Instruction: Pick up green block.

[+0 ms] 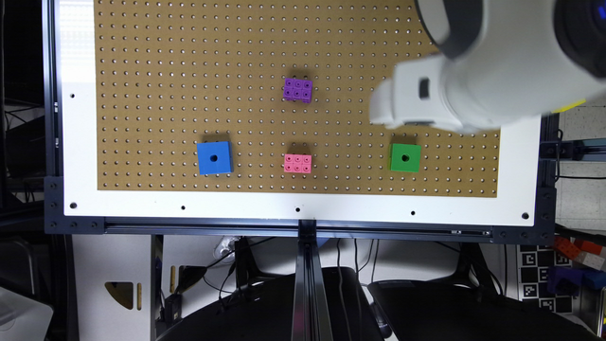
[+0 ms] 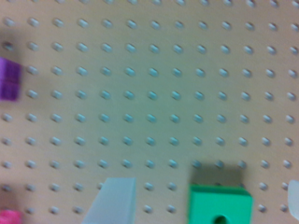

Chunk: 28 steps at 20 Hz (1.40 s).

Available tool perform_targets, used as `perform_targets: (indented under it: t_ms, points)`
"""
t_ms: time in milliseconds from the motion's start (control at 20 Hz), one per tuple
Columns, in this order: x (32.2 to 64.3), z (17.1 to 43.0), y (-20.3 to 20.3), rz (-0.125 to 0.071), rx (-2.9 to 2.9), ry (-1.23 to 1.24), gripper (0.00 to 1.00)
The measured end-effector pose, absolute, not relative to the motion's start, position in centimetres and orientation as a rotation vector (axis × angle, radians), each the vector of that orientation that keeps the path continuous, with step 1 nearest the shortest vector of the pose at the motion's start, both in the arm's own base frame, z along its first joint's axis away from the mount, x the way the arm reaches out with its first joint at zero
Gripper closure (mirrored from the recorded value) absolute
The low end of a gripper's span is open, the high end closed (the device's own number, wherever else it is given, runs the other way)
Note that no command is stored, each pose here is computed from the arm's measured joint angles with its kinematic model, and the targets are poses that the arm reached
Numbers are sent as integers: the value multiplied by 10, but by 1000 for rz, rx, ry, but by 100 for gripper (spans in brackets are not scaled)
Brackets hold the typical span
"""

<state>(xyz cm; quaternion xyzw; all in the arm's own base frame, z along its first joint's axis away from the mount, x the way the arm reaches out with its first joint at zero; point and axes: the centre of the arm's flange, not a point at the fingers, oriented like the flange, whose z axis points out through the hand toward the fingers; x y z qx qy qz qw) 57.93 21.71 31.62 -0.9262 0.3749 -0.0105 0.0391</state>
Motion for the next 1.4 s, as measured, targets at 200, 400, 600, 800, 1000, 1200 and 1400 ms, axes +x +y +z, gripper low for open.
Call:
perform_targets:
  t_ms: [200,400,600,800,1000,1200,1400]
  points:
    - [584,316,218,-27,-2838,1152,0]
    - [584,316,217,-27,-2838,1153,0]
    - [585,312,216,-20,-2840,1157,0]
    - [587,285,215,3,-2845,1164,0]
    - [588,275,215,9,-2844,1165,0]
    - [589,255,215,23,-2847,1167,0]
    - [590,236,214,20,-2846,1163,0]
